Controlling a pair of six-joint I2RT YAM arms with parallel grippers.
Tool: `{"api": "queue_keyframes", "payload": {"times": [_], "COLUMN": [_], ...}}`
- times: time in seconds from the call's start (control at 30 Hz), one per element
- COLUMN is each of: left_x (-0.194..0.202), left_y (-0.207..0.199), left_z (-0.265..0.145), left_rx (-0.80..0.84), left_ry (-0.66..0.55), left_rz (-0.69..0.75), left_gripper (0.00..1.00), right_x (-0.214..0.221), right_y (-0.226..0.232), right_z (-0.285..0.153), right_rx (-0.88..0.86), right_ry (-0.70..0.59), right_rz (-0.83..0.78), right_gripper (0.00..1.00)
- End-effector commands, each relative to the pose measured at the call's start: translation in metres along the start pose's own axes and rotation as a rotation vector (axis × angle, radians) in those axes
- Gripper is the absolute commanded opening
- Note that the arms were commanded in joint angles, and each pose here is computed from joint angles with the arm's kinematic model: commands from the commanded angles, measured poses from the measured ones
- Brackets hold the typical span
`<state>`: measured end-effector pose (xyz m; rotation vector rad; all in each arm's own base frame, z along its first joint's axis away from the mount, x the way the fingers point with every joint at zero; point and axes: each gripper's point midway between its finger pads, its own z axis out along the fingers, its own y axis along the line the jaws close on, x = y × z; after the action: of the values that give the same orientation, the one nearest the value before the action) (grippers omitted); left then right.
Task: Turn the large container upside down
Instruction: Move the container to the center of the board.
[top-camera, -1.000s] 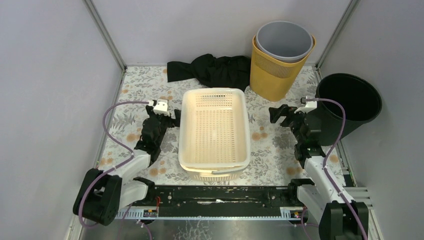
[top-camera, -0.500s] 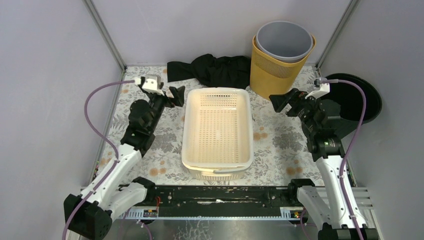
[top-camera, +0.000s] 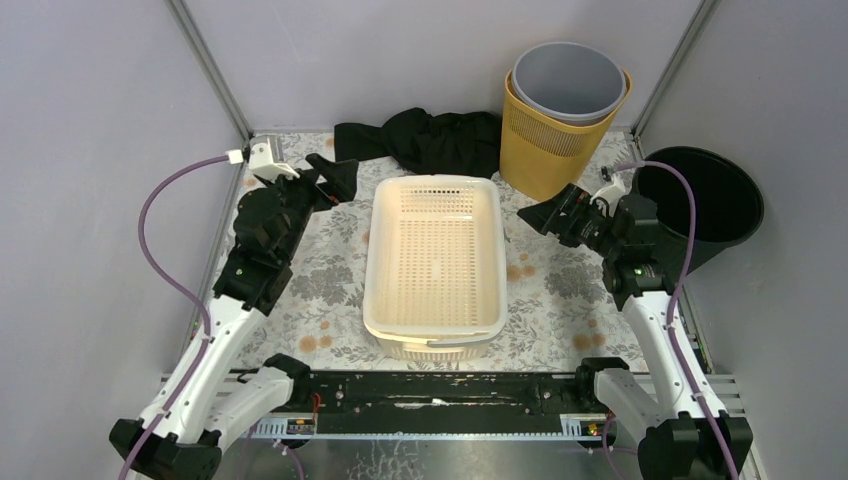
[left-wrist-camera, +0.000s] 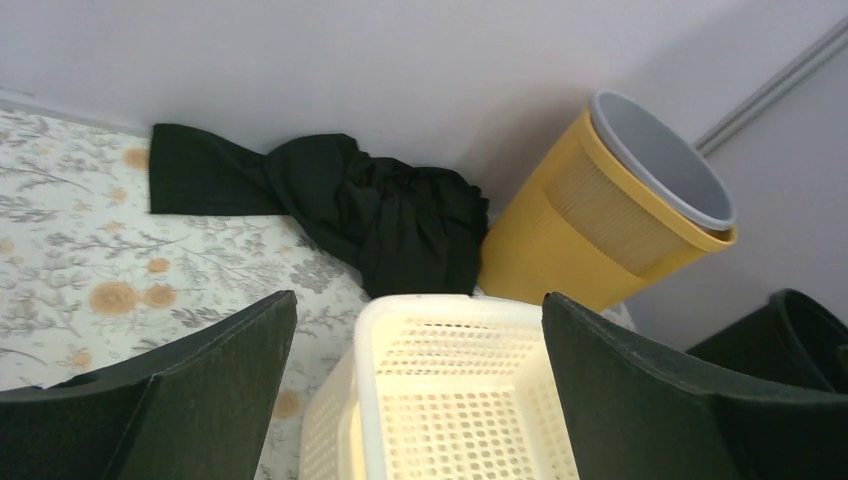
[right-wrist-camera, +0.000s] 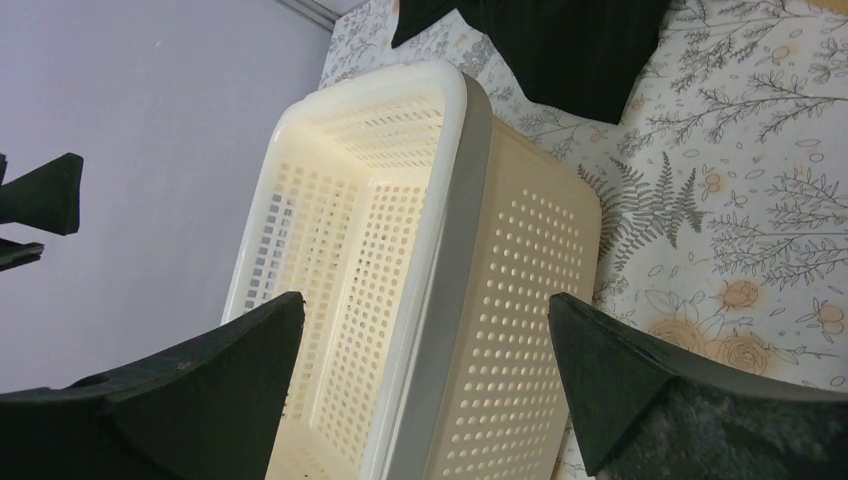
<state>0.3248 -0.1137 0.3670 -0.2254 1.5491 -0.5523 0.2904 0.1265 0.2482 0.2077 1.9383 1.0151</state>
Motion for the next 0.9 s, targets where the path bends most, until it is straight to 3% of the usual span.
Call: {"api": "queue_keyframes", "payload": {"times": [0.0, 0.07, 0.17, 0.3, 0.43, 0.67, 0.87], "left_x": [0.0, 0.002, 0.009, 0.02, 0.042, 0.057, 0.074], "left_y": [-0.028, -0.041, -0.036, -0.045, -0.04, -0.038, -0.021], "left_z": [-0.02, -0.027, -0.033, -0.037, -0.036, -0.048, -0.055], "left_rx": [0.14, 0.212, 0.191, 0.239, 0.205, 0.218, 0.135], "left_ry": [0.037, 0.045, 0.061, 0.146, 0.258, 0.297, 0.362], "left_rz": [-0.072, -0.131, -0.208, -0.17, -0.163, -0.215, -0.193], "left_gripper": [1.0, 1.0, 1.0, 1.0, 1.0, 1.0, 1.0], "right_x": [-0.003, -0.002, 0.0, 0.003, 0.02, 0.032, 0.024], "right_y": [0.012, 0.005, -0.003, -0.006, -0.002, -0.006, -0.006], "right_z": [-0.005, -0.006, -0.006, -0.006, -0.003, -0.002, -0.001], "right_rx": [-0.036, -0.001, 0.04, 0.06, 0.028, 0.015, 0.037], "right_ry": [-0.005, -0.012, -0.019, -0.013, 0.1, 0.146, 0.125], "right_rz": [-0.008, -0.002, 0.023, 0.09, 0.123, 0.146, 0.138], "right_gripper": [0.99, 0.99, 0.99, 0.99, 0.99, 0.99, 0.99]}}
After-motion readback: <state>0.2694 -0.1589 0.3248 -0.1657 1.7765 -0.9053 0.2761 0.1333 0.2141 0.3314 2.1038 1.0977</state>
